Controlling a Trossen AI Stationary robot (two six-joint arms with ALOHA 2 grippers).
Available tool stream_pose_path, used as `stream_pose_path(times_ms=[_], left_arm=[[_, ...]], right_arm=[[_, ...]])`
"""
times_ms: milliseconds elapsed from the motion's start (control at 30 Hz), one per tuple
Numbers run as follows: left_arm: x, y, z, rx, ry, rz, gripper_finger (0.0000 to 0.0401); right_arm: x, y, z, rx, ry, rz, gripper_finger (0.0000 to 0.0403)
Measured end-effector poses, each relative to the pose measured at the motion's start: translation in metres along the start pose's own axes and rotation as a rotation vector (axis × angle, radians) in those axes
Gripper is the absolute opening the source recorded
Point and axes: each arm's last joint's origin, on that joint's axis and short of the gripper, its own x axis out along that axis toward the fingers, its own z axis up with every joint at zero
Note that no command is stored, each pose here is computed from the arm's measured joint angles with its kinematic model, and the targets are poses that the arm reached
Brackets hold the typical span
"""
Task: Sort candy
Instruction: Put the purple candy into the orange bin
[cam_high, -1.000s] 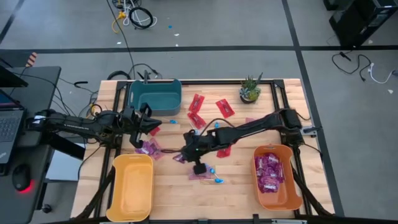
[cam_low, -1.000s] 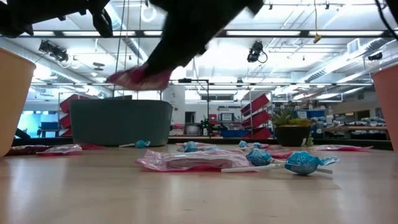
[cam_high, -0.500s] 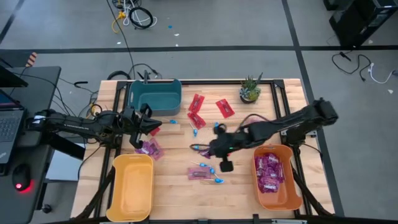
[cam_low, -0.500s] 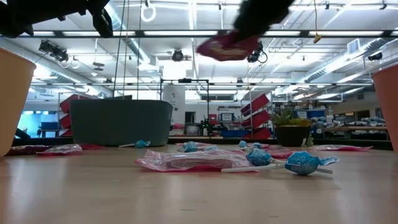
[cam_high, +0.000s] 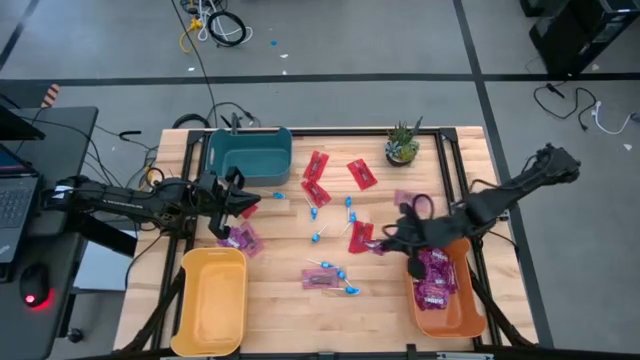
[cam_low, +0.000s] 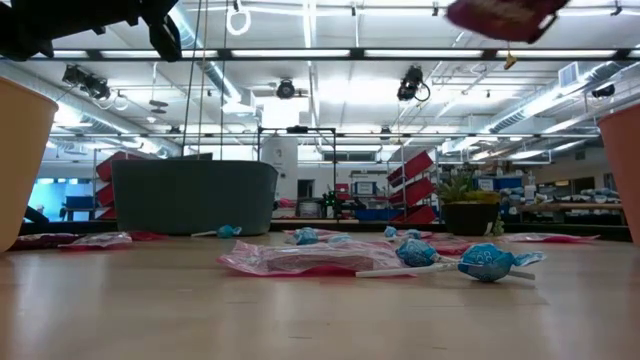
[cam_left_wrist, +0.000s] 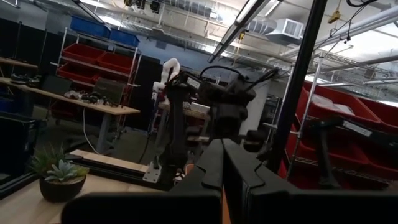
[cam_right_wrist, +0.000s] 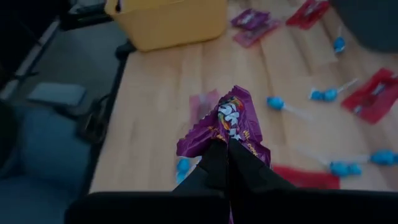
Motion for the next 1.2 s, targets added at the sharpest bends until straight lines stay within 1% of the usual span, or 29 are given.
stream_pose_path(times_ms=[67, 200, 367, 600, 767, 933, 1100, 1200], left_arm=[[0.0, 0.0, 0.0, 0.001, 0.004, 0.001, 0.0001], [0.0, 0.0, -0.001, 0.002, 0.012, 0.003, 0.0001], [0.0, 0.001, -0.001, 0.002, 0.009, 0.014, 0.0001], [0.0, 0.001, -0.001, 0.003, 0.001, 0.043, 0.0001], [0.0, 0.002, -0.001, 0.003, -0.002, 0.055, 0.0001], [0.0, 0.003, -0.001, 0.003, -0.009, 0.079, 0.0001], [0.0, 0.003, -0.001, 0.003, -0.009, 0.08, 0.0001], [0.0, 0.003, -0.001, 0.008, -0.009, 0.081, 0.0001]], right_arm=[[-0.012, 0.002, -0.006, 0.005, 0.019, 0.024, 0.0], [-0.033, 0.006, -0.019, 0.012, 0.064, 0.121, 0.0], [-0.052, 0.01, -0.034, 0.051, 0.142, 0.222, 0.0], [-0.065, 0.011, -0.059, 0.209, 0.369, 0.242, 0.0], [-0.072, 0.019, -0.066, 0.27, 0.473, 0.301, 0.0], [-0.073, 0.024, -0.076, 0.323, 0.582, 0.279, 0.0], [-0.066, 0.031, -0.087, 0.278, 0.682, 0.21, 0.0], [-0.058, 0.036, -0.092, 0.296, 0.734, 0.167, 0.0]])
